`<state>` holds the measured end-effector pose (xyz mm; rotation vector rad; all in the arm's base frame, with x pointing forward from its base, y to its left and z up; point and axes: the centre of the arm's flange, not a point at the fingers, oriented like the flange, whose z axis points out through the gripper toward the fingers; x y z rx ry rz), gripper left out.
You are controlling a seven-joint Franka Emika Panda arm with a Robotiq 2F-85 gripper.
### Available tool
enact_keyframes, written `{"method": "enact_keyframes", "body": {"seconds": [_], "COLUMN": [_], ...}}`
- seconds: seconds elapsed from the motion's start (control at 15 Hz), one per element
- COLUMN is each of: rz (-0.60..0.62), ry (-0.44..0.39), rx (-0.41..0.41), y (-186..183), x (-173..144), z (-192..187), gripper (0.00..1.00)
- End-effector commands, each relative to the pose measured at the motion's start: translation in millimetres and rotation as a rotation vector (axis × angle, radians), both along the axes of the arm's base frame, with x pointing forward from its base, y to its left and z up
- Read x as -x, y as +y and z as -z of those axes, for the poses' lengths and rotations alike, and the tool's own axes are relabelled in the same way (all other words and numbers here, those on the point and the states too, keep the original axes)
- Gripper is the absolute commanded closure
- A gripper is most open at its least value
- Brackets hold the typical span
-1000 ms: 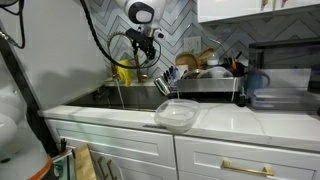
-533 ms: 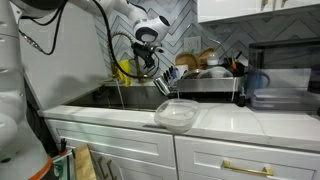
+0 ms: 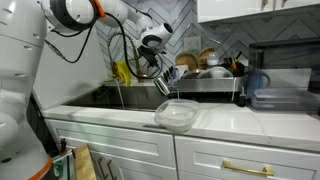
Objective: Put the lunchbox under the running water, pour the water out of the lunchbox into the sink and then close the tap
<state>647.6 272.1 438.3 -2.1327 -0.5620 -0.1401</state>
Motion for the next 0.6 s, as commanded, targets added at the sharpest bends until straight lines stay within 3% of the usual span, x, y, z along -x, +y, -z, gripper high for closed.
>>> {"method": "enact_keyframes", "body": {"seconds": [0.0, 0.53], "rz": [-0.013, -0.023], "ry": [-0.024, -0.022], "rx": [-0.037, -0.086], "y": [16.3, 44.7], "x": [-31.3, -43.9], "z": [8.5, 19.0], "gripper": [0.00, 0.00]}}
